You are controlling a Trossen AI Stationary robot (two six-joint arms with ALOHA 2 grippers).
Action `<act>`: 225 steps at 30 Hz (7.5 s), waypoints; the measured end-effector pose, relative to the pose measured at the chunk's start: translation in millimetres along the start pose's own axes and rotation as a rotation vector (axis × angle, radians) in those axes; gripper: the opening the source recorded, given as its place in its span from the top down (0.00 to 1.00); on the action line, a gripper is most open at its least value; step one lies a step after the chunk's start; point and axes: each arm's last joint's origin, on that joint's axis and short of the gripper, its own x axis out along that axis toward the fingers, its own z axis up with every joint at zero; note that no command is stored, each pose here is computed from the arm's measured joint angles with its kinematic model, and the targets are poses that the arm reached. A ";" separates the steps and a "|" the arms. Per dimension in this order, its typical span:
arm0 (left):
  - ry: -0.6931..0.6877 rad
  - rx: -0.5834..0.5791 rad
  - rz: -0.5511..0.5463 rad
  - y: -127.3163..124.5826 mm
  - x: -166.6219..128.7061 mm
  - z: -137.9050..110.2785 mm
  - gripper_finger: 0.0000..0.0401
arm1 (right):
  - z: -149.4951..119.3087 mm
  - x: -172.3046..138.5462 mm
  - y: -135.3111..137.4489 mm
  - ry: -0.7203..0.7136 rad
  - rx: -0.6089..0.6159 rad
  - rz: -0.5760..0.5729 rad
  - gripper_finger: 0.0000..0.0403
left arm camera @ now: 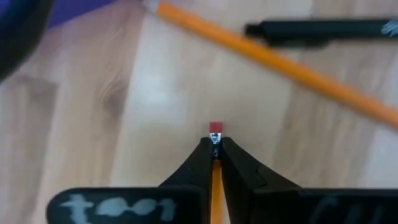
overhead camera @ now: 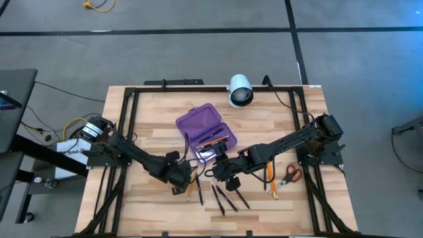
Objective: Pick & place school supplies into a supply box
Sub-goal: Put the orange pencil into the purple supply box, then put the black pen into the purple supply box
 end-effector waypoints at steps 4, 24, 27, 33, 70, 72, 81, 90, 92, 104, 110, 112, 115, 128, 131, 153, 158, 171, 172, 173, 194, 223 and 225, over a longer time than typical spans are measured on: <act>0.031 0.017 0.065 1.2 -8.5 4.1 0.99 | 0.0 0.0 0.1 0.000 0.000 0.000 0.67; -0.151 0.086 0.200 10.8 -43.5 56.6 1.00 | -3.2 -8.9 30.0 0.091 0.077 -0.001 0.67; -0.205 0.090 0.218 19.1 -45.2 70.5 1.00 | -2.1 -10.5 34.8 0.087 0.086 0.004 0.67; -0.367 0.066 0.222 47.1 -45.1 107.9 1.00 | -4.8 -9.1 40.0 0.087 0.107 0.008 0.67; -0.197 0.246 0.115 74.8 -36.2 107.7 1.00 | -42.8 7.2 52.9 0.229 0.193 -0.039 0.67; -0.173 0.281 0.171 74.8 -34.6 103.2 1.00 | -42.8 7.2 52.8 0.228 0.194 -0.042 0.67; -0.168 0.448 0.066 86.9 -22.0 111.2 0.95 | -40.0 7.8 52.1 0.200 0.205 -0.061 0.67; -0.125 0.460 0.086 100.4 -8.8 114.9 0.72 | -49.7 12.8 57.2 0.211 0.187 -0.058 0.67; -0.109 0.464 0.067 100.6 -3.5 114.6 0.69 | -51.7 14.5 55.9 0.212 0.195 -0.061 0.67; -0.040 0.448 0.060 104.6 15.3 112.3 0.69 | -49.8 16.0 54.4 0.184 0.205 -0.061 0.67; -0.041 0.399 0.101 107.0 14.9 112.8 0.75 | -49.0 15.4 56.2 0.178 0.204 -0.059 0.67; -0.031 0.400 0.102 107.6 14.9 111.9 0.79 | -48.9 15.4 56.3 0.178 0.204 -0.059 0.67; -0.031 0.399 0.103 107.9 15.0 111.9 0.85 | -48.9 15.4 56.1 0.178 0.206 -0.059 0.67; -0.030 0.327 0.154 109.9 14.6 111.8 0.94 | -48.9 15.4 56.1 0.177 0.222 -0.061 0.67; -0.054 0.280 0.148 109.4 14.5 113.8 0.97 | -48.9 15.4 56.1 0.177 0.222 -0.061 0.67; -0.245 -0.056 0.035 107.3 -3.4 144.0 0.96 | -48.9 15.4 56.1 0.177 0.241 -0.063 0.67; -0.235 -0.056 0.054 108.2 -3.2 142.9 0.95 | -48.9 15.4 56.1 0.177 0.243 -0.063 0.67; -0.198 -0.022 0.099 109.8 -2.4 139.0 0.76 | -49.0 15.4 56.2 0.177 0.241 -0.062 0.67; -0.195 -0.021 0.101 109.8 -2.4 138.7 0.74 | -49.0 15.4 56.2 0.177 0.241 -0.062 0.67; -0.193 -0.020 0.101 109.9 -2.4 138.5 0.72 | -49.0 15.4 56.2 0.177 0.240 -0.062 0.67; -0.121 0.022 0.169 45.6 -62.4 88.1 0.69 | -49.5 17.2 50.7 0.176 0.229 -0.070 0.67; -0.138 -0.124 -0.019 -76.0 -27.0 32.5 0.70 | -44.6 17.0 52.9 0.132 0.220 -0.068 0.67; -0.149 -0.139 -0.012 -75.9 -27.0 32.8 0.70 | -44.6 17.0 52.9 0.132 0.220 -0.068 0.67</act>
